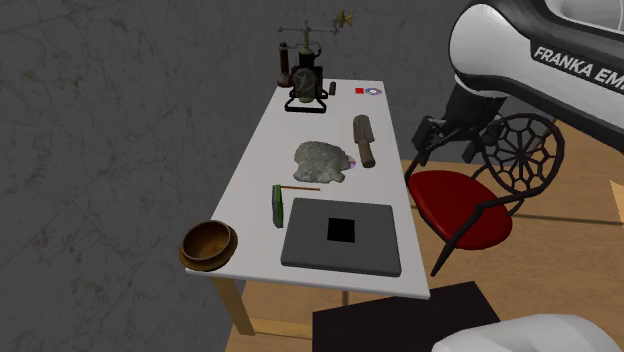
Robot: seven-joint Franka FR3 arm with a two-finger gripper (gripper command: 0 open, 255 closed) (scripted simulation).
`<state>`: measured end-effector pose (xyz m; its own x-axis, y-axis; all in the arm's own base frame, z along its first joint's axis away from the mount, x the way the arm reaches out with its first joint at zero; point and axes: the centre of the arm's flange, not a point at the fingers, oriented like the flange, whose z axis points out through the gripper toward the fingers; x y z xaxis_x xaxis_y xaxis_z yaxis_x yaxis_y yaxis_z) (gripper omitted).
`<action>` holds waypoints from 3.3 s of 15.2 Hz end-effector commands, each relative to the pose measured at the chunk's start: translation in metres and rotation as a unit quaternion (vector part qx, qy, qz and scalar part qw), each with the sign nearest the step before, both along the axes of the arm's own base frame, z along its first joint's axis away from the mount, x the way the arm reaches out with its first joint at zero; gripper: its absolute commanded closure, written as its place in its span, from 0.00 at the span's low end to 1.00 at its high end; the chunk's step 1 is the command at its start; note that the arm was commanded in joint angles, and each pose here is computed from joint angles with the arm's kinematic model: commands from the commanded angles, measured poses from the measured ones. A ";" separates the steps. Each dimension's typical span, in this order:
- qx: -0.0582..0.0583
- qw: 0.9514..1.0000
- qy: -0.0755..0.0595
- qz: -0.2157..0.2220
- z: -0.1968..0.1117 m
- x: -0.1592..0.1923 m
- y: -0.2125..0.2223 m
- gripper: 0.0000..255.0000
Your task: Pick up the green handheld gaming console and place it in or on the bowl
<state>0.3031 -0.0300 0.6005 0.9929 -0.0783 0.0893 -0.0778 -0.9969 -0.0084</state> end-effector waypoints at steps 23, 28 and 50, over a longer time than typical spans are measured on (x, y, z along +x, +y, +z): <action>0.001 1.000 -0.001 0.001 -0.146 0.163 0.191 0.00; 0.001 1.000 -0.001 0.001 -0.179 0.199 0.235 0.00; 0.001 1.000 -0.001 0.001 -0.294 0.288 0.335 0.00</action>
<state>0.5912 0.3052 0.3066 0.9929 -0.0757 0.0916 -0.0751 -0.9971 -0.0107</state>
